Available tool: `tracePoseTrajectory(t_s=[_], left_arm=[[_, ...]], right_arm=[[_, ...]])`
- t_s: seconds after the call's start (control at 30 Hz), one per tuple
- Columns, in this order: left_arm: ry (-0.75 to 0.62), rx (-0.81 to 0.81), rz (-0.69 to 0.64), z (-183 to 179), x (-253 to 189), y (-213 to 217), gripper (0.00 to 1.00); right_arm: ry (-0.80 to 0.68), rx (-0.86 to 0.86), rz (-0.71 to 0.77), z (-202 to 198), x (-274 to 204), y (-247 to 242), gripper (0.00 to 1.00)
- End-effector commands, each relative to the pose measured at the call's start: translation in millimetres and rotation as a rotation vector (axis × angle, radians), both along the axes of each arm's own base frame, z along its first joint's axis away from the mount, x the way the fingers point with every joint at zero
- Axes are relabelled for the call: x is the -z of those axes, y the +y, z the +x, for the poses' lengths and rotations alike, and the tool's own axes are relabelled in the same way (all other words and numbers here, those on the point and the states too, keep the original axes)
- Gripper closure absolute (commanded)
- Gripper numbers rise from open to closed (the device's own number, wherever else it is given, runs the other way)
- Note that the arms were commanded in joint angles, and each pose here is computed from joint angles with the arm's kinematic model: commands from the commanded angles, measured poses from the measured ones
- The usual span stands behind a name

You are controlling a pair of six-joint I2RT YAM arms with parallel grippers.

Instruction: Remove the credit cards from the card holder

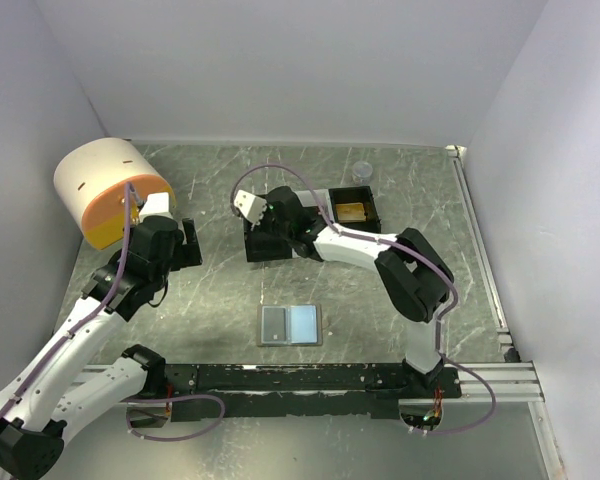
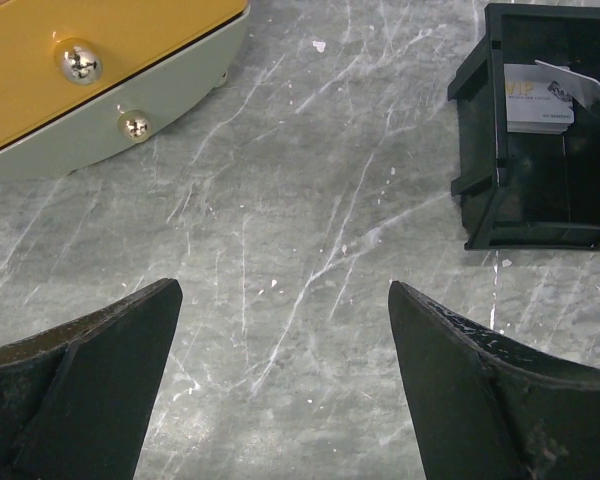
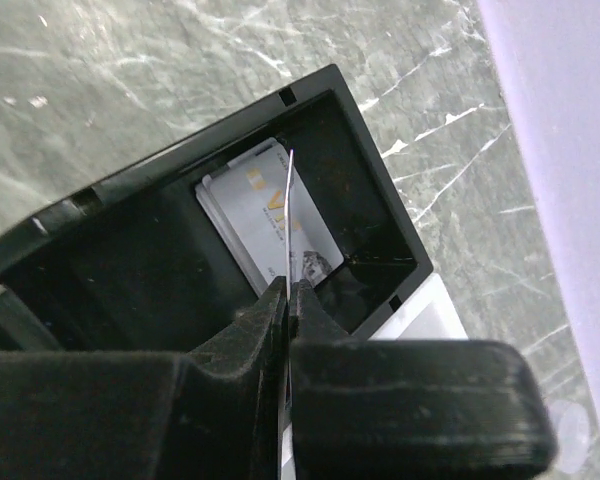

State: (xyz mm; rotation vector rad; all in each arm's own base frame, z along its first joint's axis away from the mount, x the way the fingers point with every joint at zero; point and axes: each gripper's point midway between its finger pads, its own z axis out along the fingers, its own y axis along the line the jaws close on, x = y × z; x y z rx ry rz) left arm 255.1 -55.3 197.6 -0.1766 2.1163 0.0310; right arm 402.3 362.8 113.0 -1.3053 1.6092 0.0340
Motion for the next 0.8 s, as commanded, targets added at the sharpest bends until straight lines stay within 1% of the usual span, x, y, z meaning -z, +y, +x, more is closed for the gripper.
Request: tracePoseTrajectory(t_s=[0.0,0.13,0.2,0.23,0.43,0.57,0.67,0.77], left_arm=[[-0.016,-0.001,0.006,2.9,-2.6,2.0,0.04],[-0.016,0.003,0.004,3.4,-2.5,1.4,0.04],[-0.018,0.005,0.003,4.0,-2.7,1.4,0.04],[-0.019,0.005,0.002,4.3,-2.9,1.6,0.04],[-0.014,0.009,-0.003,6.0,-1.4,2.0,0.04],[-0.012,0.009,-0.008,7.0,-0.8,2.8,0.04],[-0.013,0.015,-0.012,7.7,-0.6,2.2,0.04],[-0.011,0.011,-0.014,8.2,0.1,3.3,0.04]], right_arm=[[-0.110,-0.055,-0.070,18.4,-7.7,3.5,1.00],[-0.165,-0.071,-0.142,31.6,-0.8,3.7,1.00],[-0.198,-0.070,-0.151,38.1,-4.1,5.0,1.00],[-0.189,-0.077,-0.178,40.5,11.7,5.9,1.00],[-0.238,-0.098,-0.243,50.6,30.2,8.8,1.00],[-0.245,-0.105,-0.270,51.8,41.4,7.3,1.00],[-0.230,-0.117,-0.288,48.8,49.4,5.4,0.96],[-0.219,-0.110,-0.280,46.6,52.1,3.4,0.86]])
